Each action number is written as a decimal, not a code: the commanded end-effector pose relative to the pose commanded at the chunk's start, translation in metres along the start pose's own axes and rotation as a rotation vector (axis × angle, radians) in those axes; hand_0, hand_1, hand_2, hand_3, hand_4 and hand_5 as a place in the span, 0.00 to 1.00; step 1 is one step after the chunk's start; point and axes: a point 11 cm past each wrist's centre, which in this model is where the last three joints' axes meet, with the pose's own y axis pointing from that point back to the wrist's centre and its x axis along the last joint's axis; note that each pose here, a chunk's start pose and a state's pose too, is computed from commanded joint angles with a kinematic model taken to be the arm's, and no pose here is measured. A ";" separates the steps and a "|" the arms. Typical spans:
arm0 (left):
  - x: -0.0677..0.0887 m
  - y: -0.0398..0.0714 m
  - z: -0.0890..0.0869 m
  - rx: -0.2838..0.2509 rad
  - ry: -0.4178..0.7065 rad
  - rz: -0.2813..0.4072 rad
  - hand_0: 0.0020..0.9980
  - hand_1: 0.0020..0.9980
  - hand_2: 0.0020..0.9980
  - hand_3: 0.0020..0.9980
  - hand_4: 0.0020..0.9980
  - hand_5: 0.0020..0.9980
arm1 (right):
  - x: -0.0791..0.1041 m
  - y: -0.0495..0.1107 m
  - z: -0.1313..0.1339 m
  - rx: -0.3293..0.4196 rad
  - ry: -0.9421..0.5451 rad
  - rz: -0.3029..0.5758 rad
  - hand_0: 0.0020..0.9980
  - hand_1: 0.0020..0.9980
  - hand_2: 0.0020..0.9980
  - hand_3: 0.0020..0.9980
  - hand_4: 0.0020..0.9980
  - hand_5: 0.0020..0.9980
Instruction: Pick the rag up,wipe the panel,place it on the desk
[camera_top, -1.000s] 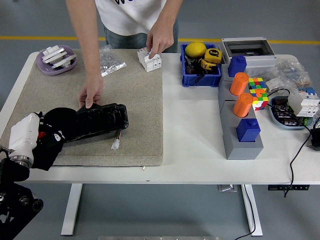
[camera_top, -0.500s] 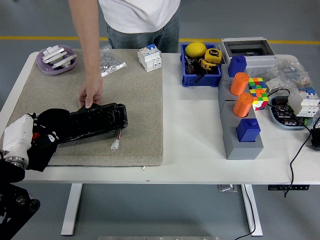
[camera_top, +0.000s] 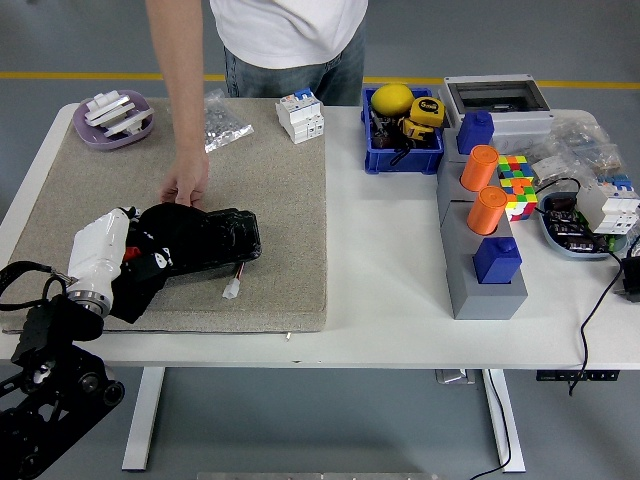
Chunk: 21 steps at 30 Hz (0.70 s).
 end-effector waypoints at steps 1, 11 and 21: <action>-0.002 -0.001 0.003 -0.006 -0.001 -0.006 0.18 0.11 0.50 0.48 0.22 0.00 | 0.000 0.000 0.000 -0.001 0.001 0.000 0.71 0.42 0.63 0.62 1.00 0.57; -0.015 -0.006 0.040 -0.076 0.004 -0.052 0.18 0.11 0.50 0.48 0.22 0.00 | 0.000 0.000 -0.003 0.003 0.007 -0.002 0.71 0.42 0.63 0.62 1.00 0.57; -0.022 -0.013 0.066 -0.116 0.012 -0.077 0.18 0.11 0.50 0.48 0.22 0.00 | -0.002 0.000 -0.003 0.003 0.013 -0.007 0.71 0.42 0.63 0.62 1.00 0.57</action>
